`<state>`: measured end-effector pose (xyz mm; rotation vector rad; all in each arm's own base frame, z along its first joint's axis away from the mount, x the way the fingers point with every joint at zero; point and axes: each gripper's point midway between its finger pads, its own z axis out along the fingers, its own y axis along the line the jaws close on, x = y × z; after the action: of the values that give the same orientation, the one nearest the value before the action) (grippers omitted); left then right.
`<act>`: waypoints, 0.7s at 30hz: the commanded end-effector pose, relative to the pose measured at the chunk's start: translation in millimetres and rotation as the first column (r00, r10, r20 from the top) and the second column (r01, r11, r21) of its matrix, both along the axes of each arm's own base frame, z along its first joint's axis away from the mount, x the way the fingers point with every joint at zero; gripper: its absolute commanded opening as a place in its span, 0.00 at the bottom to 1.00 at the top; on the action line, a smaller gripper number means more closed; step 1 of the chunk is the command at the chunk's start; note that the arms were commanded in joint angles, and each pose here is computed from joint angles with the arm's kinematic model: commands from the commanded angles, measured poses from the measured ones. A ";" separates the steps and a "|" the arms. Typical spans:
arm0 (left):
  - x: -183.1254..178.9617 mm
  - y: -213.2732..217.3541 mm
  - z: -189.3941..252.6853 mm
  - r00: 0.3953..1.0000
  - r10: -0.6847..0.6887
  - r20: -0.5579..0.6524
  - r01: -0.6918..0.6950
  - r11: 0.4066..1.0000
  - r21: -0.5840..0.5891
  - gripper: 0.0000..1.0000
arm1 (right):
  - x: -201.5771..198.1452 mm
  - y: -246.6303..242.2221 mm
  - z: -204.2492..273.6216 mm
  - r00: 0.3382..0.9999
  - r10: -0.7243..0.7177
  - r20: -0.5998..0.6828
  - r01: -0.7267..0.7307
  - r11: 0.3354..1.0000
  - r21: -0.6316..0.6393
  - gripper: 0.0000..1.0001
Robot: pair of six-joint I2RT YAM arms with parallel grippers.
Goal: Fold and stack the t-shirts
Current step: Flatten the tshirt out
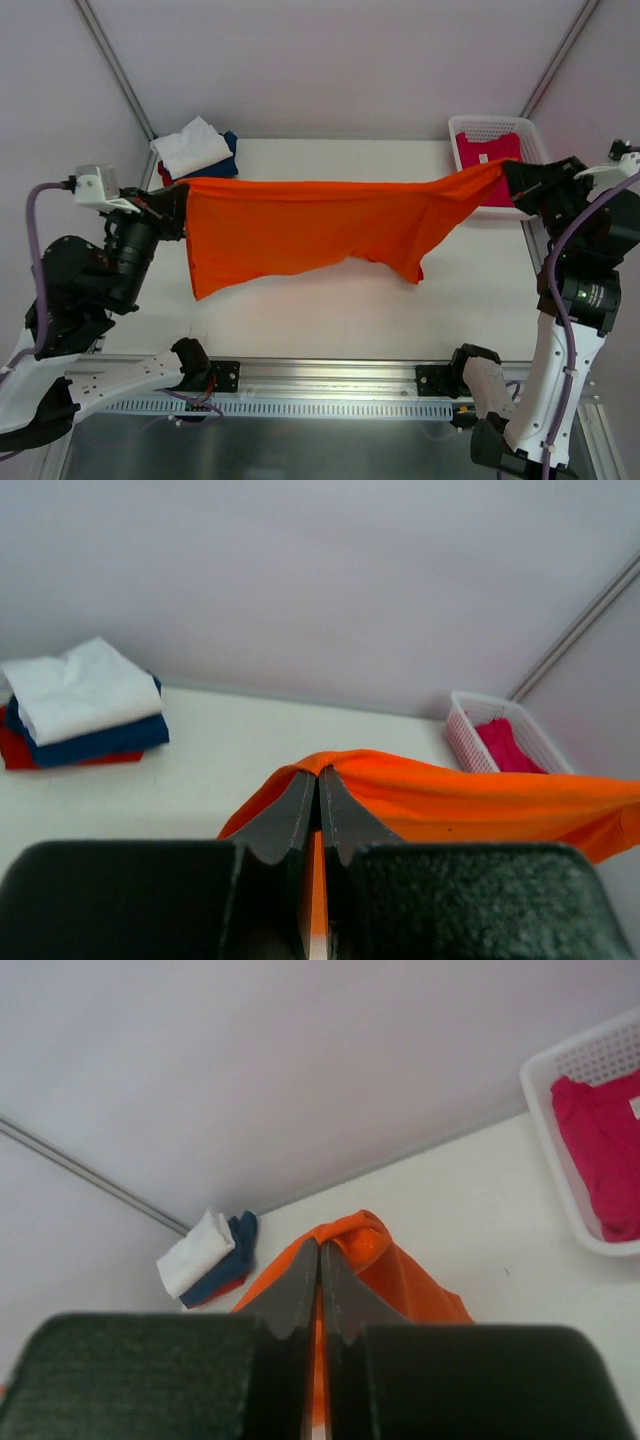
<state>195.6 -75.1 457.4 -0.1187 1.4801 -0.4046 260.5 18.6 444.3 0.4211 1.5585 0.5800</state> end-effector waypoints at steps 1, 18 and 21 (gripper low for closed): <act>-9.4 20.8 63.4 0.987 0.021 0.158 -0.022 1.000 0.005 0.00 | -13.3 9.9 75.5 0.980 0.037 0.197 -0.036 0.999 -0.009 0.00; -67.2 56.4 155.1 0.888 -0.091 0.451 0.133 0.989 -0.062 0.00 | -93.8 37.8 223.5 0.816 0.106 0.568 -0.045 0.992 -0.120 0.00; -68.7 57.4 157.0 0.883 -0.091 0.460 0.137 0.988 -0.068 0.00 | -102.2 40.2 232.9 0.800 0.109 0.590 -0.044 0.991 -0.124 0.00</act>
<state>140.4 -31.5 591.6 0.0085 1.0982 -0.5316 170.4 55.8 653.0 0.1039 1.0679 0.6128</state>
